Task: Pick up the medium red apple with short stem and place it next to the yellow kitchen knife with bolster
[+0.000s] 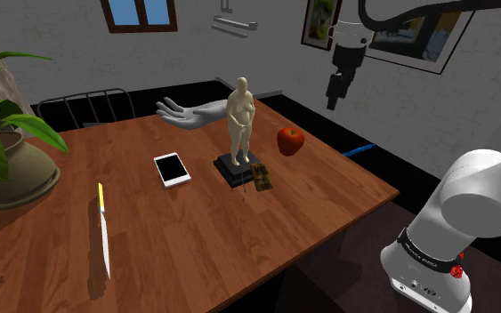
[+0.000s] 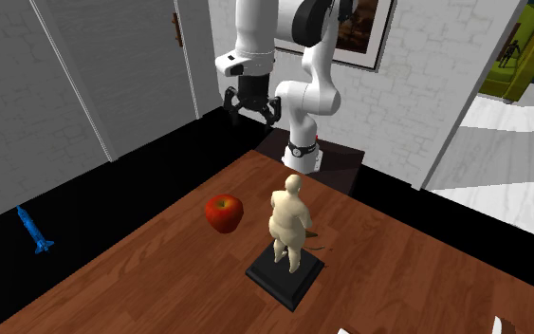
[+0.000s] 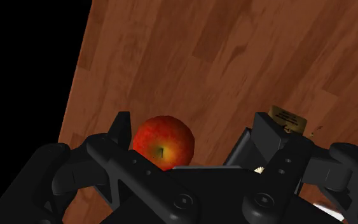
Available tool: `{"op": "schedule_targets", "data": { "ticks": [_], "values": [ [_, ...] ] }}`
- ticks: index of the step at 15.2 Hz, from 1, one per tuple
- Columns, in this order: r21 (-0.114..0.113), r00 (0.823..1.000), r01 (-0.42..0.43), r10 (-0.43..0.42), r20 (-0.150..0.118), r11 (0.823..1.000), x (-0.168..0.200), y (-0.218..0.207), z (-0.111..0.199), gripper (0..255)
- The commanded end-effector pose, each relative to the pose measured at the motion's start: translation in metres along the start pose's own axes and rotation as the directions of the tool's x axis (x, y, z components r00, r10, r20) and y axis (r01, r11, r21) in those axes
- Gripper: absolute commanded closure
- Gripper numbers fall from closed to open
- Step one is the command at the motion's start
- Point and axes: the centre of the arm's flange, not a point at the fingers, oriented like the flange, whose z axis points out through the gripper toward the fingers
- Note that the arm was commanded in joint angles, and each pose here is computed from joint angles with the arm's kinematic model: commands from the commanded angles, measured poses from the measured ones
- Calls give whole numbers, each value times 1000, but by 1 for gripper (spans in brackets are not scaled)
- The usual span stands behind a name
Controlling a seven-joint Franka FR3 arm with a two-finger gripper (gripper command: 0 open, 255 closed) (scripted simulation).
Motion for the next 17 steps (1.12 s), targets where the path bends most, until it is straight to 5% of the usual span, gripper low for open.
{"op": "schedule_targets", "data": {
  "ticks": [1, 7, 13, 17],
  "values": [
    [-1, 998, 61, -61, -4, 998, 18, 8, 15, 0],
    [-1, 973, 232, -232, -10, 973, 76, 25, 66, 0],
    [-3, 922, 387, -387, -15, 922, 132, 32, 113, 0],
    [-3, 922, 387, -387, -15, 922, 132, 32, 134, 0]
  ]
}}
